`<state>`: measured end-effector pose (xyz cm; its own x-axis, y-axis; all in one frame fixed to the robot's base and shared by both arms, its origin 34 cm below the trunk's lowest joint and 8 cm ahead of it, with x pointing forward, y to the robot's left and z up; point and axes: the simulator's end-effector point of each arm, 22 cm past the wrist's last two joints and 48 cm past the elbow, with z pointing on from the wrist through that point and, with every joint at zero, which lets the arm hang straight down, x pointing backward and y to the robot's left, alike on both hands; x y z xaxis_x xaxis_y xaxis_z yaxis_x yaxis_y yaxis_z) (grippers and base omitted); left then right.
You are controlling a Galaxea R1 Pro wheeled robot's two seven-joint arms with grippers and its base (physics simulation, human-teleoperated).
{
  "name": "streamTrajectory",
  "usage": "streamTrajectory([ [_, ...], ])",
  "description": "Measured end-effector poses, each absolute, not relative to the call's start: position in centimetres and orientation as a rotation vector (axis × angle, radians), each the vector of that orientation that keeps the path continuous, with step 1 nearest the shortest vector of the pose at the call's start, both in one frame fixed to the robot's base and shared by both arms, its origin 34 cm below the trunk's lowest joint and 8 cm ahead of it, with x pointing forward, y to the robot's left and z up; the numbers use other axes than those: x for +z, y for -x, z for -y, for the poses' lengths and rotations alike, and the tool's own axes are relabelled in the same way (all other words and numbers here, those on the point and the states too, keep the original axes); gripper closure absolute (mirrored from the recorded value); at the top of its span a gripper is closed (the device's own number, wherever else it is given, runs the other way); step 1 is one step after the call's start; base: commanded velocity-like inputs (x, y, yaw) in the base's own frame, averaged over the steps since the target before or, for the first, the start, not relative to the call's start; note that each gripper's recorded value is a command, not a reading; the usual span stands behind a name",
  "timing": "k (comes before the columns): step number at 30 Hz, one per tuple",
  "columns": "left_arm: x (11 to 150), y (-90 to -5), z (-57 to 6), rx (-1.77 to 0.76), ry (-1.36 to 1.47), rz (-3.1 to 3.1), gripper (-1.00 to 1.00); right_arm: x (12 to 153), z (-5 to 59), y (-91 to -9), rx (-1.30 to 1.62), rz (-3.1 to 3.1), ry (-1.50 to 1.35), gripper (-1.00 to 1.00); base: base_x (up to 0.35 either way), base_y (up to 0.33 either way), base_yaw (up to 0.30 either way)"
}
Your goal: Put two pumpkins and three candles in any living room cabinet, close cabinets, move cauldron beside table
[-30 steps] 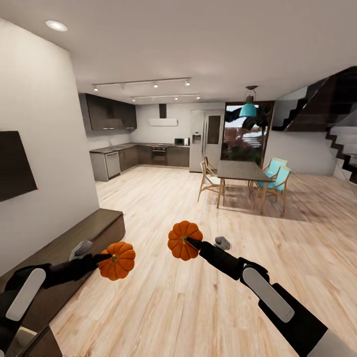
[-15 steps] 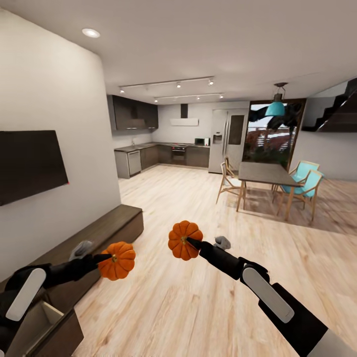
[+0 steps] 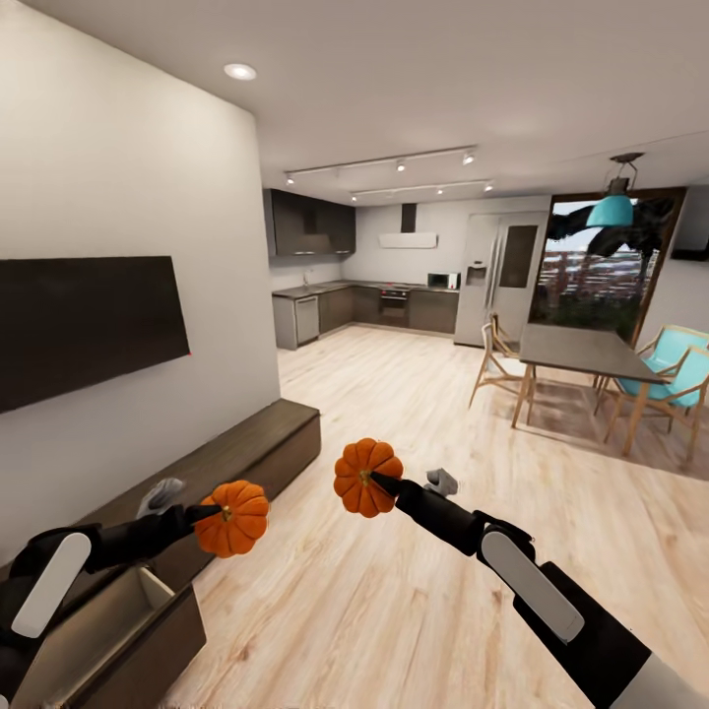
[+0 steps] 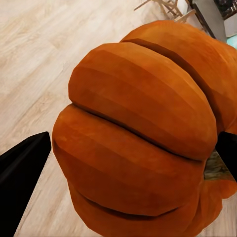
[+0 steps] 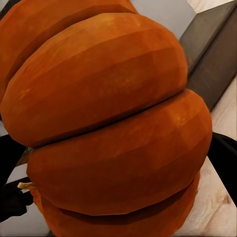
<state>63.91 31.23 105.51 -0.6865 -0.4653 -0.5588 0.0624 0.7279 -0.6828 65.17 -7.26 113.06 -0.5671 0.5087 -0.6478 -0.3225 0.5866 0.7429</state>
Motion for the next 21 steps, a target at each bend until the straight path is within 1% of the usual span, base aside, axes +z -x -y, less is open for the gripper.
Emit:
streamTrajectory([
  [21,105.09,-63.95,-31.17,-0.895,0.307,-2.178,1.0,112.89,7.24,-65.28,1.112,-1.875,-0.153,1.0,0.0,0.0,0.279],
])
